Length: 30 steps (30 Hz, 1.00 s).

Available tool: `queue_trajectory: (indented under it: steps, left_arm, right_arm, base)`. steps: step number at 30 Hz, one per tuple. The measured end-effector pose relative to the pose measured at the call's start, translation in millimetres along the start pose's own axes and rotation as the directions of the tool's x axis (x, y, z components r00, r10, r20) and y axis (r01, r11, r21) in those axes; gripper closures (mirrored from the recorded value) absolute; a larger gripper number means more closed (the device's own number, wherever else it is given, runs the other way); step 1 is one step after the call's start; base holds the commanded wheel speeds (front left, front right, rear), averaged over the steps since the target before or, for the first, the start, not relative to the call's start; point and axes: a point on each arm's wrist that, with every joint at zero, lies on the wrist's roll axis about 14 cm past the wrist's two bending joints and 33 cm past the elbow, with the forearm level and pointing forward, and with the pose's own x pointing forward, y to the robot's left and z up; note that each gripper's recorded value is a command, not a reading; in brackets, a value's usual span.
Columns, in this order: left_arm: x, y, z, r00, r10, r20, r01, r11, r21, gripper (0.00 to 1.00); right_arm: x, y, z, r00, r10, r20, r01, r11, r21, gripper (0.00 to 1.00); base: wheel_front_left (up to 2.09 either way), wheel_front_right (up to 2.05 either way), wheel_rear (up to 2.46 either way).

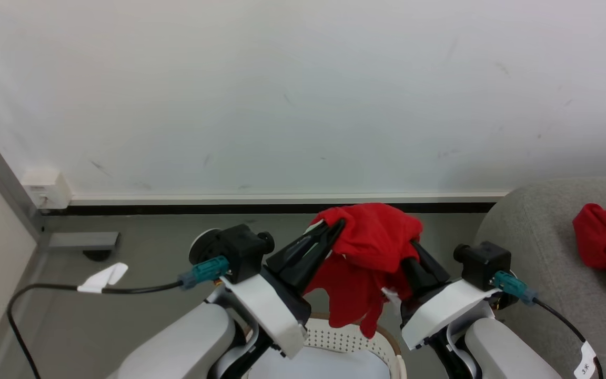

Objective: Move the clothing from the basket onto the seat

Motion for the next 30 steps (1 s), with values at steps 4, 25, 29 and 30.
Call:
queue_trajectory:
  steps: [4, 25, 29, 30]
  left_arm:
    - [1, -9, -7, 0.999, -0.037, -0.009, 0.037, 0.999, -0.019, 0.00]
    - [38, -106, -47, 0.924, -0.382, -0.010, 0.376, 0.913, -0.160, 0.00]
    - [47, -123, -50, 0.900, -0.436, 0.004, 0.430, 0.886, -0.172, 0.00]
    - [49, -126, -52, 0.894, -0.449, 0.006, 0.443, 0.880, -0.172, 0.00]
  right_arm:
    - [-5, -15, 13, 0.998, -0.045, 0.042, 0.045, 0.999, -0.001, 1.00]
    - [-111, -135, 99, 0.845, -0.430, 0.319, 0.472, 0.879, -0.067, 1.00]
    - [-147, -153, 119, 0.780, -0.496, 0.381, 0.564, 0.822, -0.084, 1.00]
    - [-155, -155, 122, 0.766, -0.509, 0.392, 0.581, 0.809, -0.085, 1.00]
  base:
    - [0.00, 0.00, 0.00]
    - [0.00, 0.00, 0.00]
    - [0.00, 0.00, 0.00]
    - [0.00, 0.00, 0.00]
